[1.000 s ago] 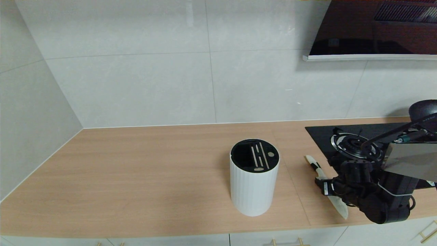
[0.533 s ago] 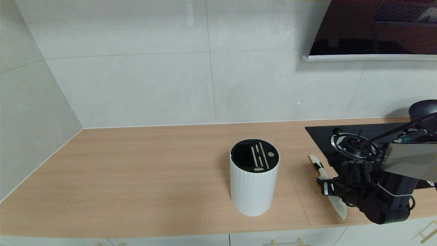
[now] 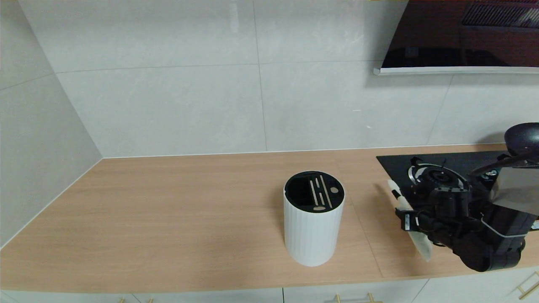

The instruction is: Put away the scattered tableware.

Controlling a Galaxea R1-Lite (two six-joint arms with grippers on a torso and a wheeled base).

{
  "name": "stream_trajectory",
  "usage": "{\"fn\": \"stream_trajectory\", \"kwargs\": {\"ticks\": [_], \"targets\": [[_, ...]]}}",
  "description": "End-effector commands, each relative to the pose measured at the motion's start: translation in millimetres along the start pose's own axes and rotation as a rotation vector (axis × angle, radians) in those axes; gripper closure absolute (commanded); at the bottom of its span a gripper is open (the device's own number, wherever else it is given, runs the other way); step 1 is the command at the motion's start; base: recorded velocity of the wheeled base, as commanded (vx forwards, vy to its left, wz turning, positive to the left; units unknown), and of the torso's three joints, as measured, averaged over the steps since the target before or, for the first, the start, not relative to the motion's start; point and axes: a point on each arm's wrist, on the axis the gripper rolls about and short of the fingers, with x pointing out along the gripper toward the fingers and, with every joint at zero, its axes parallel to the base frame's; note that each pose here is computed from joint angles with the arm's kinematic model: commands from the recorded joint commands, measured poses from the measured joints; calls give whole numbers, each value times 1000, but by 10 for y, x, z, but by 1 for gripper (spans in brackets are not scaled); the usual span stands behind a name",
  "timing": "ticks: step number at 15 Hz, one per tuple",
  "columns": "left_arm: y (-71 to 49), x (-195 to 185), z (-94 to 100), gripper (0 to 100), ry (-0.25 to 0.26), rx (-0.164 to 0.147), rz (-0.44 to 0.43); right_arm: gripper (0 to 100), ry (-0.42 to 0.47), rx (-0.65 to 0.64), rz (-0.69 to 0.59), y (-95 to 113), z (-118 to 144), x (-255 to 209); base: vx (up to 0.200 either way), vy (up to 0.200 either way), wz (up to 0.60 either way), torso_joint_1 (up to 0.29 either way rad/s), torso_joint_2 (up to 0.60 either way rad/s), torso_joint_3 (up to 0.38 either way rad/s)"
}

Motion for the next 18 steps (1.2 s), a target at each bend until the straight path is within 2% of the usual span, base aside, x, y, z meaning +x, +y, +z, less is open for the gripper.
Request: {"fn": "stream_trajectory", "kwargs": {"ticks": [1, 3, 4, 5, 6, 7, 9, 11, 12, 13, 14, 15, 16, 18], "targets": [[0, 0, 0, 0, 0, 5, 0, 100, -146, 11, 11, -2, 446, -390, 0, 0, 0, 0, 0, 0], [-1, -17, 61, 0, -23, 16, -9, 100, -223, 14, 17, 3, 658, -583, 0, 0, 0, 0, 0, 0], [-5, -68, 223, 0, -72, 32, -38, 100, -262, 15, 23, 16, 770, -679, 0, 0, 0, 0, 0, 0], [-24, -72, 574, 0, -33, 50, -131, 100, -334, 8, 60, 128, 1063, -843, 0, 0, 0, 0, 0, 0], [-31, -22, 715, 0, 9, 57, -153, 100, -346, 4, 77, 188, 1182, -912, 0, 0, 0, 0, 0, 0], [-51, 186, 1014, 0, 98, 61, -207, 100, -362, -2, 115, 309, 1422, -1113, 0, 0, 0, 0, 0, 0], [-90, 570, 1412, 0, 177, 53, -314, 100, -386, -5, 194, 514, 1564, -1406, 0, 0, 0, 0, 0, 0], [-155, 987, 1665, 0, 247, 30, -433, 100, -447, -1, 277, 686, 1634, -1737, 0, 0, 0, 0, 0, 0], [-240, 1179, 1734, 0, 279, 11, -498, 100, -476, -2, 311, 728, 1651, -1911, 0, 0, 0, 0, 0, 0], [-349, 1324, 1766, 0, 304, -37, -564, 100, -496, -5, 351, 781, 1642, -2068, 0, 0, 0, 0, 0, 0], [-489, 1438, 1786, 0, 316, -109, -637, 100, -509, -8, 383, 814, 1634, -2199, 0, 0, 0, 0, 0, 0], [-646, 1511, 1809, 0, 318, -192, -714, 100, -502, -17, 422, 867, 1622, -2333, 0, 0, 0, 0, 0, 0], [-783, 1557, 1831, 0, 321, -289, -777, 100, -474, -33, 460, 908, 1591, -2457, 0, 0, 0, 0, 0, 0], [-910, 1644, 1807, 0, 320, -411, -820, 100, -432, -55, 500, 945, 1559, -2577, 0, 0, 0, 0, 0, 0]]}}
